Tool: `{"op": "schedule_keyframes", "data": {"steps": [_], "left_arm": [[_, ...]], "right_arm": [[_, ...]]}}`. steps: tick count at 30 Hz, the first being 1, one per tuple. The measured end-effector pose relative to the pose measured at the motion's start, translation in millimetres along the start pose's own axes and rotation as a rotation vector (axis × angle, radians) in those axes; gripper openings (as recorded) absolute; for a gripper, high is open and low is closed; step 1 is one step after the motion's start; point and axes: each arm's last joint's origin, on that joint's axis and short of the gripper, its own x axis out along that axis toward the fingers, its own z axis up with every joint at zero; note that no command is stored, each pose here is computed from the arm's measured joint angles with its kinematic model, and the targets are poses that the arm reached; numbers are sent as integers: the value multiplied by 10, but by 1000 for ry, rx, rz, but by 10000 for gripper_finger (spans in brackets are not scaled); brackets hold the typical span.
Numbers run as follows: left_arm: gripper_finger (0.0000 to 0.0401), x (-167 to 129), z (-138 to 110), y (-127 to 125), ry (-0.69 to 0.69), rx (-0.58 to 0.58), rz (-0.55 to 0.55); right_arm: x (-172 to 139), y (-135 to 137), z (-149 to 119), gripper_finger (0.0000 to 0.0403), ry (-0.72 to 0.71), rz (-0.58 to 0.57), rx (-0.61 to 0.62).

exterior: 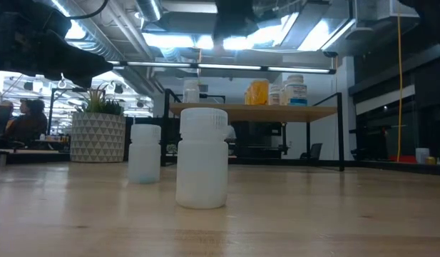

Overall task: Pick and place medicine bottles onto shelf by color
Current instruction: Put the top white pill bottle on the shelf

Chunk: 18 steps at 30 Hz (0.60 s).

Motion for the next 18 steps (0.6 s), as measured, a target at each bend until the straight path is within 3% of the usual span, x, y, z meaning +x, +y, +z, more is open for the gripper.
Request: {"op": "schedule_keyframes", "data": {"steps": [7,14,18], "left_arm": [[121,0,0,0,0,0,0],[121,0,0,0,0,0,0],[121,0,0,0,0,0,0]], "right_arm": [[486,-729,-200,134,103,-99,189],[797,-826,-241,137,-39,11,174],[994,-851,-423,137,10,25,170]]}}
